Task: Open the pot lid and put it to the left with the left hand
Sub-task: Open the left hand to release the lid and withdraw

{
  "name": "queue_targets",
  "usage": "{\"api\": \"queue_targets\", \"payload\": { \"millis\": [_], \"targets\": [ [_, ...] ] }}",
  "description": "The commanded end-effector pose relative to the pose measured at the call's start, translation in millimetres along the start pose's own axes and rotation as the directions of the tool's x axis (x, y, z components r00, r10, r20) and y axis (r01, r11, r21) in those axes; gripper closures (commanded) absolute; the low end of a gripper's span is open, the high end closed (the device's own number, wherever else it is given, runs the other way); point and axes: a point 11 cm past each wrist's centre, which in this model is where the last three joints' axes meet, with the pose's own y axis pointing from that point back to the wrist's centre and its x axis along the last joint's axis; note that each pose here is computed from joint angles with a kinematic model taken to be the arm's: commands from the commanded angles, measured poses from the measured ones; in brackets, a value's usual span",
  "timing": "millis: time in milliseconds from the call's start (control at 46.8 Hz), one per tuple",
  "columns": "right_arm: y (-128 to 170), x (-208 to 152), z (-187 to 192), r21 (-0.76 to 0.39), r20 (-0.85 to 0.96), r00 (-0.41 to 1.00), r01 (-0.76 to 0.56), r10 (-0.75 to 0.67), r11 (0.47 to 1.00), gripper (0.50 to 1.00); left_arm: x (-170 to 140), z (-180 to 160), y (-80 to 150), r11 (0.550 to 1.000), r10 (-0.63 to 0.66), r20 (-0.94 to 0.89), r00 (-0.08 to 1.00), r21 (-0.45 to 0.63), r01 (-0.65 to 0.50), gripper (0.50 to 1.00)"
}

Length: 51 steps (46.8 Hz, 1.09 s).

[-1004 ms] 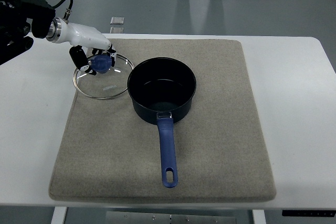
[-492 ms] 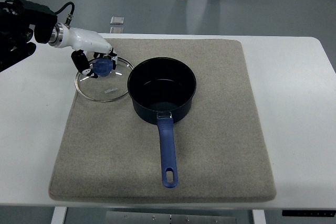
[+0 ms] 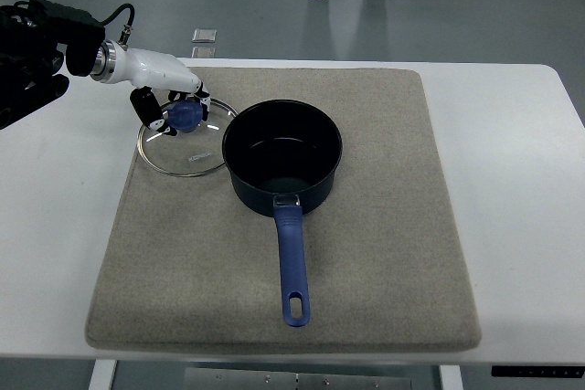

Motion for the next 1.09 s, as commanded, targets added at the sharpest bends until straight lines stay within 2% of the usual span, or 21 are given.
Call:
{"api": "queue_targets", "payload": {
  "millis": [0,278,299,342,363,385,791,962,1069],
  "targets": [
    [0.0,0.0,-0.1,0.0,0.0,1.0,0.0,0.0,1.0,0.583,-0.4,-0.3,0.0,1.0,0.002,0.01,1.0,0.001,-0.002,1.0],
    [0.0,0.0,-0.1,0.0,0.0,1.0,0.0,0.0,1.0,0.583,-4.1,1.9,-2.0,1.0,0.003,0.003,1.0,-0.008,-0.003,1.0],
    [0.0,0.0,-0.1,0.0,0.0,1.0,0.0,0.0,1.0,0.583,-4.6,2.6,-2.6,1.0,0.009,0.002,1.0,-0.01,-0.009,0.895],
    [0.0,0.0,-0.1,0.0,0.0,1.0,0.0,0.0,1.0,0.583,-1.6,3.3,-2.9,0.999,0.037,0.013,0.999,-0.013,-0.037,0.644],
    [0.0,0.0,-0.1,0.0,0.0,1.0,0.0,0.0,1.0,0.583,-0.7,3.4,-3.0,0.999,0.051,0.022,0.998,-0.014,-0.051,0.556],
    [0.0,0.0,-0.1,0.0,0.0,1.0,0.0,0.0,1.0,0.583,0.6,3.4,-3.0,0.998,0.065,0.033,0.997,-0.014,-0.064,0.517],
    [0.0,0.0,-0.1,0.0,0.0,1.0,0.0,0.0,1.0,0.583,-5.5,3.9,-4.2,0.997,0.072,0.035,0.997,-0.018,-0.071,0.512],
    [0.0,0.0,-0.1,0.0,0.0,1.0,0.0,0.0,1.0,0.583,6.9,1.0,2.0,0.994,0.112,0.018,0.994,-0.011,-0.112,0.512],
    [0.0,0.0,-0.1,0.0,0.0,1.0,0.0,0.0,1.0,0.583,26.2,-4.8,13.1,0.985,0.172,0.01,0.985,0.005,-0.172,0.512]
  ]
}}
